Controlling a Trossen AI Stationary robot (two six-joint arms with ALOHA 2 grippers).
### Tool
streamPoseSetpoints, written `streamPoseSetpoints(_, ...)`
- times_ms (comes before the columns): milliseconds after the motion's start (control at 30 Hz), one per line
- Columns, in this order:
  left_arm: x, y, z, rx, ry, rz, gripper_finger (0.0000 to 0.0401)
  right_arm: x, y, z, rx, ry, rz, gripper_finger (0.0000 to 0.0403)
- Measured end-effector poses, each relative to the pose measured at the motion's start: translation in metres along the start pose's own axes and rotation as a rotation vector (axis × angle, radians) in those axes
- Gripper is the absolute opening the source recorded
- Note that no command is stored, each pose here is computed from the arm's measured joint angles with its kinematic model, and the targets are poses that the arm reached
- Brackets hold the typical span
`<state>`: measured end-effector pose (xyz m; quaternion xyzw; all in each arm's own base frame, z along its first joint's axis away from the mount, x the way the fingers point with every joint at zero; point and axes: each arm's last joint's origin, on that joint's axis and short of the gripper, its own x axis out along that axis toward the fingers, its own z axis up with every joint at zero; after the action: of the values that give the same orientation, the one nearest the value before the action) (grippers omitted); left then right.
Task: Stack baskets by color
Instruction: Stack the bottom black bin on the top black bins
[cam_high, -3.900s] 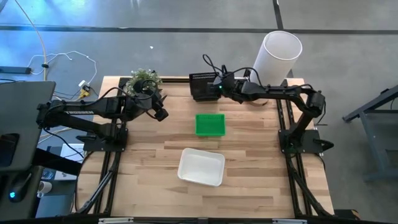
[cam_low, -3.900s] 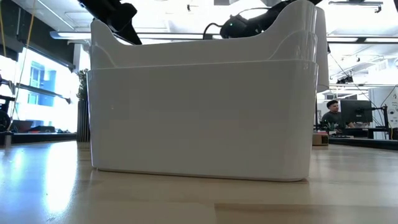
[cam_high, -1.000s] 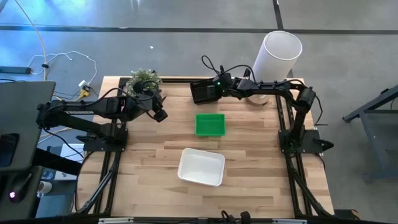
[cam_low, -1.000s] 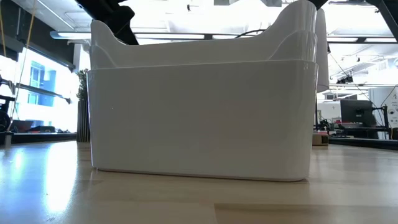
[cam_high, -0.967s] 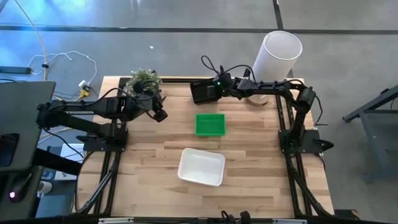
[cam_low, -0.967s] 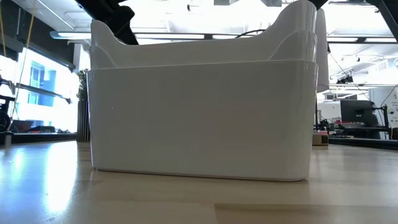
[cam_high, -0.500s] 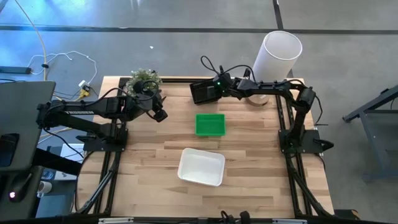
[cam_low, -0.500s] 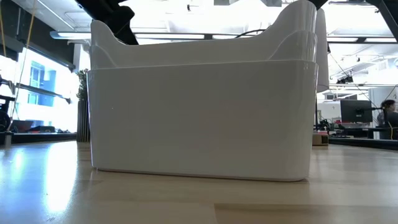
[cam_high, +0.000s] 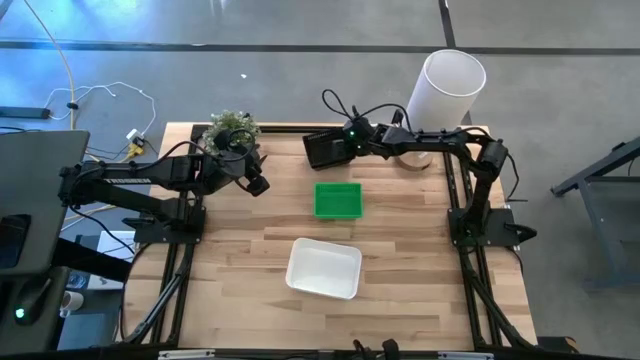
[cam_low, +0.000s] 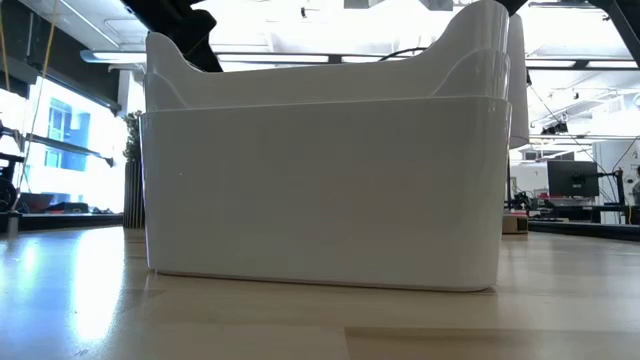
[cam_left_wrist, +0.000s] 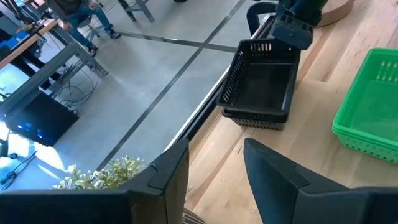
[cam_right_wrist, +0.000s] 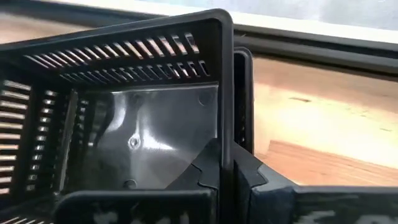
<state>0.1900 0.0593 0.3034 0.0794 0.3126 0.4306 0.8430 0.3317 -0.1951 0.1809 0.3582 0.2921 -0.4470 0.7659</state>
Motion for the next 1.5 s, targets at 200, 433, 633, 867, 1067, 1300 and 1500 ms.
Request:
streamPoseSetpoints(200,0.0,0.0,0.0,0.0,0.0,0.0,0.0141,0.0,-0.002,0.002,-0.017,-0.006,-0.009,0.0)
streamPoseSetpoints(433,0.0,0.0,0.0,0.0,0.0,0.0,0.0141,0.001,-0.003,0.003,-0.034,-0.017,-0.023,0.0026)
streamPoseSetpoints(633,0.0,0.0,0.0,0.0,0.0,0.0,0.0141,0.001,-0.004,0.005,-0.028,-0.037,-0.023,0.0097)
streamPoseSetpoints(867,0.0,0.0,0.0,0.024,0.001,0.003,0.0141,-0.01,-0.003,0.011,-0.091,-0.077,-0.029,0.0124)
streamPoseSetpoints(1067,0.0,0.0,0.0,0.022,0.001,0.009,0.0141,-0.03,-0.004,0.02,-0.139,-0.14,-0.071,0.0106)
streamPoseSetpoints(1300,0.0,0.0,0.0,0.019,0.0,0.009,0.0141,-0.027,-0.005,0.018,-0.17,-0.099,-0.053,0.0099)
streamPoseSetpoints(1500,0.0,0.0,0.0,0.002,0.0,0.009,0.0141,-0.019,-0.009,0.012,-0.18,-0.056,-0.09,0.0099)
